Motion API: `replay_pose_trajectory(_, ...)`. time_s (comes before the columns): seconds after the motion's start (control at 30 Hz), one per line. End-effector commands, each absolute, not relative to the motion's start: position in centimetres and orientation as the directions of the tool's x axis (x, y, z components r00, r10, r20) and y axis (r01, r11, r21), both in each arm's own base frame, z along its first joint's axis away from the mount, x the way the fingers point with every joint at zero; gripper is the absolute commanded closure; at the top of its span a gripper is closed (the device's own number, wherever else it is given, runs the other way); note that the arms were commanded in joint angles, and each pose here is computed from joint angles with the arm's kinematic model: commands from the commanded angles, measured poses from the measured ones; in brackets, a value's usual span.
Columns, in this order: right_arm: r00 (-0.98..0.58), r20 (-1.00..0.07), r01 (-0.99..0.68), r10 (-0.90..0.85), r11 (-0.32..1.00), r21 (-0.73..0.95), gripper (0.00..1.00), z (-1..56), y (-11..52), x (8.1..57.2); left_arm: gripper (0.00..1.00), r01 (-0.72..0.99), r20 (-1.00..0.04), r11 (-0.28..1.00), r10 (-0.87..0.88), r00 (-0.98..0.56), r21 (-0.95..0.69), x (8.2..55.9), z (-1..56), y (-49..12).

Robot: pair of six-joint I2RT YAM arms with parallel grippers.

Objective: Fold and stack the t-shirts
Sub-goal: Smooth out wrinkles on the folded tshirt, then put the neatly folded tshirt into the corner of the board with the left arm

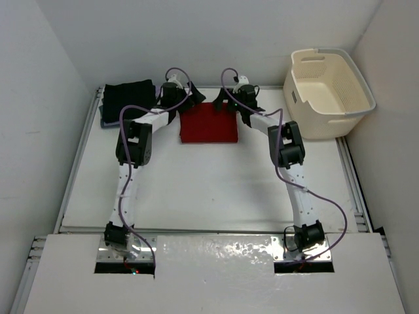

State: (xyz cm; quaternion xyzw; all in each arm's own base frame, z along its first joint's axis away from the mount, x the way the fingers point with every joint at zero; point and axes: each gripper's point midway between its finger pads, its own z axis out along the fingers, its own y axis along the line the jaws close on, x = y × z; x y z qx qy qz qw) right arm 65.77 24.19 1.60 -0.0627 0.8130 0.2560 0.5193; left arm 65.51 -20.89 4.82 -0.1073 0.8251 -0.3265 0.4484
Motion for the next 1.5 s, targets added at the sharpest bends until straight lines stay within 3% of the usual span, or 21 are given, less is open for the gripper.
replay_pose_trajectory(0.0, -0.497, -0.831, -0.283, 0.250, 0.859, 0.428, 0.01, 0.9, 22.1, 65.9, 0.01, -0.004, -0.637, 0.781, -0.513, -0.575, -0.625, 65.1, 2.9, -17.5)
replay_pose_trajectory(0.2, -0.484, -0.837, -0.330, 0.255, 0.833, 0.444, 0.01, 2.9, 22.7, 65.8, 0.01, 0.068, -0.646, 0.761, -0.497, -0.579, -0.646, 65.4, 5.2, -18.4)
replay_pose_trajectory(0.37, -0.414, -0.886, -0.389, 0.209, 0.839, 0.380, 0.01, 8.9, 22.7, 65.9, 0.00, 0.195, -0.738, 0.772, -0.454, -0.499, -0.606, 65.8, 13.7, -18.8)
replay_pose_trajectory(0.53, -0.342, -0.926, -0.380, 0.162, 0.877, 0.294, 0.01, 14.7, 21.1, 64.4, 0.00, 0.191, -0.796, 0.825, -0.410, -0.446, -0.532, 63.3, 19.9, -17.3)
replay_pose_trajectory(0.73, -0.343, -0.933, -0.295, 0.109, 0.930, 0.217, 0.01, 14.9, 18.0, 59.9, 0.00, 0.087, -0.767, 0.866, -0.385, -0.513, -0.493, 57.3, 17.4, -15.3)
replay_pose_trajectory(0.83, -0.374, -0.922, -0.258, 0.102, 0.943, 0.209, 0.01, 12.8, 16.6, 55.1, 0.00, 0.056, -0.745, 0.880, -0.364, -0.559, -0.472, 55.2, 14.8, -15.0)
replay_pose_trajectory(0.9, -0.352, -0.929, -0.251, 0.110, 0.946, 0.207, 0.01, 14.5, 16.0, 53.1, 0.00, 0.046, -0.729, 0.888, -0.346, -0.591, -0.458, 54.4, 12.9, -15.2)
replay_pose_trajectory(1.23, -0.407, -0.907, -0.176, 0.103, 0.966, 0.189, 0.01, 11.5, 13.1, 43.9, 0.01, 0.038, -0.678, 0.912, -0.276, -0.681, -0.409, 53.9, 5.9, -16.9)
replay_pose_trajectory(1.47, -0.419, -0.903, -0.162, 0.096, 0.970, 0.179, 0.01, 11.3, 12.3, 41.9, 0.13, 0.005, -0.658, 0.936, -0.243, -0.713, -0.351, 53.6, 3.1, -17.9)
